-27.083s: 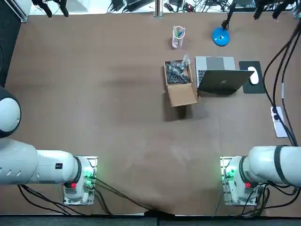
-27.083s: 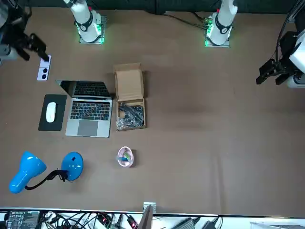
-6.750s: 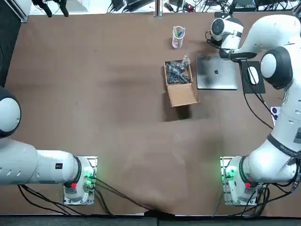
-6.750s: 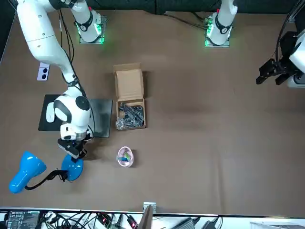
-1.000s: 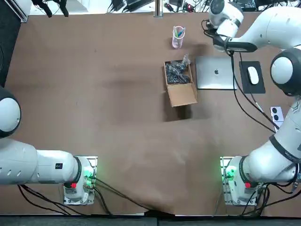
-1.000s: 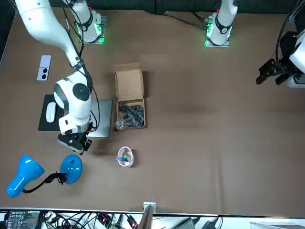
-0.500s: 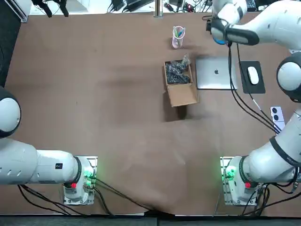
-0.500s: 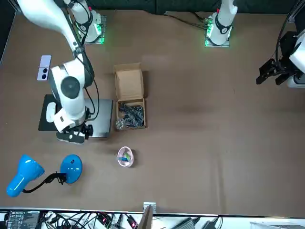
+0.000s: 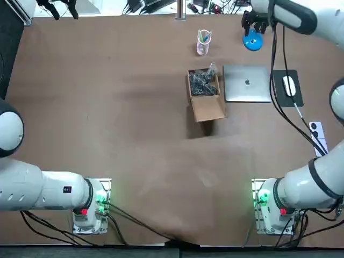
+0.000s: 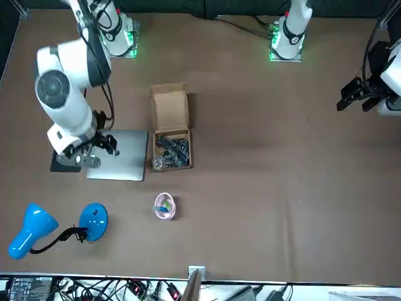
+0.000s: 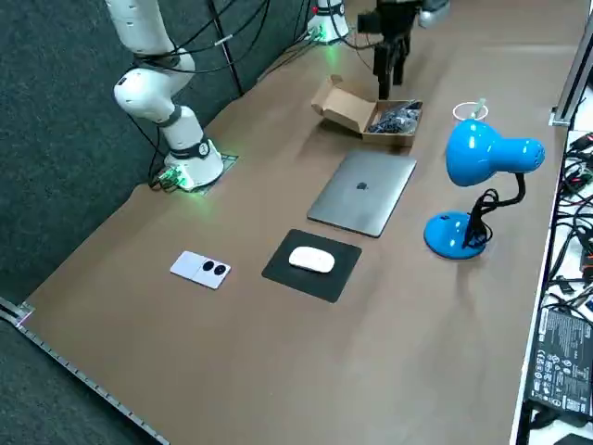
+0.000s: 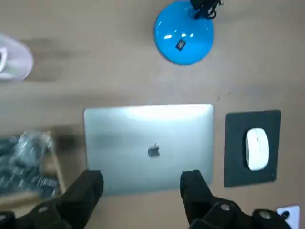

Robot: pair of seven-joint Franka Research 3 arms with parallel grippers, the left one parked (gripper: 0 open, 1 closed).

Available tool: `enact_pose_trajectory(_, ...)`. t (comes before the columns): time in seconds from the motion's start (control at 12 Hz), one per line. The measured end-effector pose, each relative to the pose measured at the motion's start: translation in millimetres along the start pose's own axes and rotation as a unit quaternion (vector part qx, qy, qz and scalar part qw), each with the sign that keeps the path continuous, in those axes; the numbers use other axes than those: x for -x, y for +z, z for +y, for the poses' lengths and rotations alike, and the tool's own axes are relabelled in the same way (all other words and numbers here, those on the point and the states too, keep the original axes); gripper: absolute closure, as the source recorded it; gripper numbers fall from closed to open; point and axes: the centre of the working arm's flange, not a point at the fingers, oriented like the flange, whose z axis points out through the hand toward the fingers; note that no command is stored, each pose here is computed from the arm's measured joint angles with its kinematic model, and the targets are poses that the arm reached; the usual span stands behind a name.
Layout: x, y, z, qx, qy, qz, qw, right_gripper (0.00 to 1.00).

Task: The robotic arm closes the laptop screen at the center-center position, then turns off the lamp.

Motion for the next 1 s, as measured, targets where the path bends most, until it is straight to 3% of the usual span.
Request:
enact_pose_trajectory(0.08,16,-32,6,-0.014,-0.016,-0.013,1.0,0.0)
enact_pose_trajectory(0.5,56,-104,41,-0.035,-0.036,-0.029,0.998,0.0)
enact_pose_trajectory(1.0,63,-129,130,-0.049,-0.019,-0.023,0.998,0.0)
